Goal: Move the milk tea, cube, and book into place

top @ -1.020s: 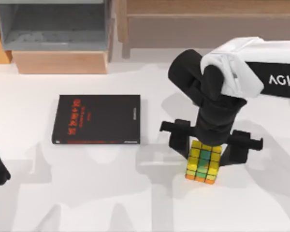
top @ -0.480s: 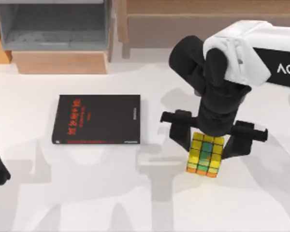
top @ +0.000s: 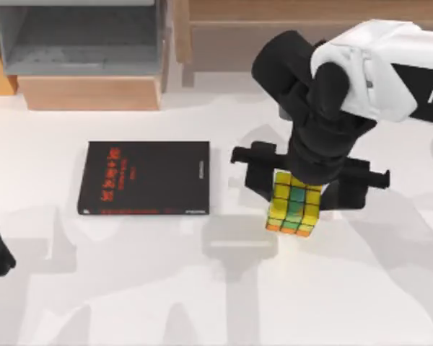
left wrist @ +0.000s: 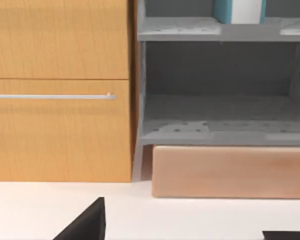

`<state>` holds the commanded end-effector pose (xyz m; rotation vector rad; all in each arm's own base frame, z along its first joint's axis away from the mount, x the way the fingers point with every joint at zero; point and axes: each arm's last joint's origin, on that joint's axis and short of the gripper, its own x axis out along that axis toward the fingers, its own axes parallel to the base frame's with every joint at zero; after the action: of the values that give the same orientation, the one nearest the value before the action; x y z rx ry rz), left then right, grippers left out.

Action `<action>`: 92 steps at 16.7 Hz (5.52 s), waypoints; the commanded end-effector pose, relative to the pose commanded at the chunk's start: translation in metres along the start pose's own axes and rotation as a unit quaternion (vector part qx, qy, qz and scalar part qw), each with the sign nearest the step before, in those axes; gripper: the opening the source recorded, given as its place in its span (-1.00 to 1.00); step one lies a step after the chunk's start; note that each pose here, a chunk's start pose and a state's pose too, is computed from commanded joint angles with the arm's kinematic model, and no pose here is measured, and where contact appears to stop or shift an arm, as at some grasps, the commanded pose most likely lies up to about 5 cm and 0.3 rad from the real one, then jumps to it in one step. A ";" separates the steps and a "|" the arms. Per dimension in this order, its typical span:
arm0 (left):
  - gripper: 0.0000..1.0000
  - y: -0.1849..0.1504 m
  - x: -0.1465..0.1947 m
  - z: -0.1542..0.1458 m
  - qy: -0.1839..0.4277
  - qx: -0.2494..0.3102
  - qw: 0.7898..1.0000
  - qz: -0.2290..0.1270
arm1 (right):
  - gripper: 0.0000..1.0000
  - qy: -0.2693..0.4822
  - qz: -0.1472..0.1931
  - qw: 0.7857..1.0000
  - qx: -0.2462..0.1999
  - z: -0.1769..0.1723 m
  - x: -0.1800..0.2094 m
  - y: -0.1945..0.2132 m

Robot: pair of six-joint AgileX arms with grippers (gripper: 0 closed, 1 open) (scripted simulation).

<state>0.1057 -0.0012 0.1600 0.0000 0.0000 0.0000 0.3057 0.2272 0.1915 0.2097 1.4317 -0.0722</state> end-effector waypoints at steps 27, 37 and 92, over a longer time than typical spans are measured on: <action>1.00 0.000 0.000 0.000 0.000 0.000 1.000 0.000 | -1.00 -0.682 0.057 0.721 -0.107 0.107 -0.219 -0.088; 1.00 0.000 0.000 0.000 0.000 0.000 1.000 0.000 | -1.00 -0.659 0.031 0.746 -0.094 0.199 -0.194 -0.090; 1.00 0.000 0.000 0.000 0.000 0.000 1.000 0.000 | 1.00 -0.648 0.020 0.755 -0.098 -0.064 -0.171 -0.218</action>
<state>0.1057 -0.0012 0.1600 0.0000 0.0000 0.0000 0.1808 0.0127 0.3300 -0.0192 0.0220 -0.0153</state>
